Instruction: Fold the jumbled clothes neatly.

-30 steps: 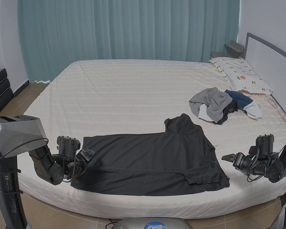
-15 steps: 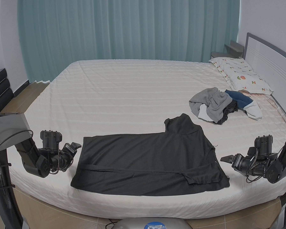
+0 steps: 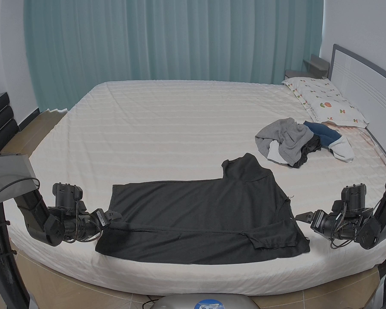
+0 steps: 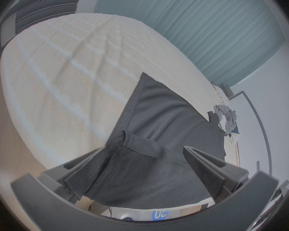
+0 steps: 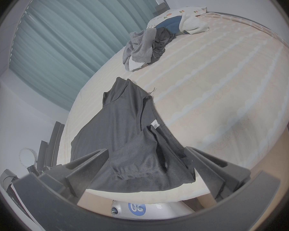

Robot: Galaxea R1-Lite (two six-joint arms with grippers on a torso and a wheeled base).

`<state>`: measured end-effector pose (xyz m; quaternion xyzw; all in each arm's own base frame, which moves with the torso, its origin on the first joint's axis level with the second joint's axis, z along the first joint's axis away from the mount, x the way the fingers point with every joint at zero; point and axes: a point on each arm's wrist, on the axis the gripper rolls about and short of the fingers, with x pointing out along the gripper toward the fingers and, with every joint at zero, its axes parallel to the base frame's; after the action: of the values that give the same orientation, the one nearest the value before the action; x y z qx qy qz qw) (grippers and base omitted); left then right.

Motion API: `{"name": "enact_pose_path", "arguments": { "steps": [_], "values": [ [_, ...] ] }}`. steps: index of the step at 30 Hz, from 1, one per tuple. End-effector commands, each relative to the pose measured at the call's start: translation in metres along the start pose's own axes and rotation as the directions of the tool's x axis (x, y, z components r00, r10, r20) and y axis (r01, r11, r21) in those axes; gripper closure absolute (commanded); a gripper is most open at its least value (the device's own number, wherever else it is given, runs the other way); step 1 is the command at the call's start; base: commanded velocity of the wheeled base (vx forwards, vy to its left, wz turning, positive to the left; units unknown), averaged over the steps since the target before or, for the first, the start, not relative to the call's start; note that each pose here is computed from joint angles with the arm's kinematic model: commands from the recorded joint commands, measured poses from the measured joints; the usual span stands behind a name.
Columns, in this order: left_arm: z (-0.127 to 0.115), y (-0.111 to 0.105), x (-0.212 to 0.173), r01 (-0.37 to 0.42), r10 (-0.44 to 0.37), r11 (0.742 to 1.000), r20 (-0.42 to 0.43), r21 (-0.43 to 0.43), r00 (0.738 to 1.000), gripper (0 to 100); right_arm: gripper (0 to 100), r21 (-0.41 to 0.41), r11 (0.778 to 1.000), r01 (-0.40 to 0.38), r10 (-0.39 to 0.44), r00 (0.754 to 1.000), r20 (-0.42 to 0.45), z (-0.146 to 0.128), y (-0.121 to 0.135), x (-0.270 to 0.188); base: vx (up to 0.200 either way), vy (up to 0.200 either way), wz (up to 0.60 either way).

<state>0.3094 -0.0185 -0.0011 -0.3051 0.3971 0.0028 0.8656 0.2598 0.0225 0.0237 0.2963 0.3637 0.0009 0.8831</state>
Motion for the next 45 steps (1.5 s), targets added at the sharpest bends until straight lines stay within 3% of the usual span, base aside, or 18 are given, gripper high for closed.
{"name": "enact_pose_path", "arguments": {
  "steps": [1,4,5,11,14,15,17,33,34,42,45],
  "values": [
    [-0.002,0.000,0.010,-0.017,0.017,1.000,-0.006,0.004,1.000,0,0,-0.007,1.000,-0.003,0.003,1.000,-0.011,-0.003,0.002,0.001,0.000,0.000,0.00],
    [-0.002,0.000,0.018,-0.037,0.037,0.999,0.000,0.004,0.999,0,0,-0.007,1.000,0.006,-0.006,1.000,-0.022,-0.005,0.000,0.005,0.000,0.000,0.00],
    [-0.002,0.001,0.021,-0.046,0.046,0.999,0.003,0.007,0.999,100,0,-0.006,1.000,0.008,-0.008,1.000,-0.024,-0.005,0.000,0.006,0.000,0.000,0.00],
    [-0.004,0.006,0.031,-0.109,0.109,0.994,0.027,-0.001,0.994,100,0,-0.027,0.999,-0.017,0.017,1.000,-0.005,-0.008,-0.001,0.027,0.000,0.000,0.00],
    [-0.004,0.006,0.030,-0.108,0.108,0.994,0.028,-0.005,0.994,100,0,-0.033,0.999,-0.025,0.025,1.000,0.004,-0.008,-0.001,0.031,0.000,0.000,0.00],
    [-0.003,0.005,0.029,-0.108,0.110,0.992,0.036,-0.060,0.993,100,0,-0.061,0.998,-0.027,0.028,1.000,0.012,-0.012,0.001,0.044,0.000,0.000,0.00],
    [-0.003,0.005,0.026,-0.105,0.109,0.991,0.038,-0.083,0.993,100,0,-0.077,0.997,-0.018,0.019,1.000,0.010,-0.015,0.004,0.053,0.000,0.000,0.00],
    [-0.002,0.006,0.020,-0.111,0.115,0.989,0.041,-0.093,0.993,100,0,-0.162,0.987,-0.013,0.018,0.999,0.031,-0.017,0.011,0.093,0.000,0.000,0.00],
    [-0.002,0.006,0.020,-0.111,0.115,0.989,0.041,-0.093,0.993,100,100,-0.165,0.986,-0.009,0.014,0.999,0.030,-0.018,0.010,0.095,0.000,0.000,0.00],
    [-0.001,0.007,0.019,-0.112,0.116,0.989,0.044,-0.098,0.992,100,100,-0.148,0.989,-0.014,0.024,0.998,0.062,-0.010,0.011,0.097,0.000,0.000,0.00],
    [0.002,0.009,0.018,-0.109,0.118,0.985,0.058,-0.137,0.991,100,100,-0.139,0.990,0.011,0.004,0.995,0.101,-0.006,0.011,0.097,0.000,0.000,0.00]
  ]
}}
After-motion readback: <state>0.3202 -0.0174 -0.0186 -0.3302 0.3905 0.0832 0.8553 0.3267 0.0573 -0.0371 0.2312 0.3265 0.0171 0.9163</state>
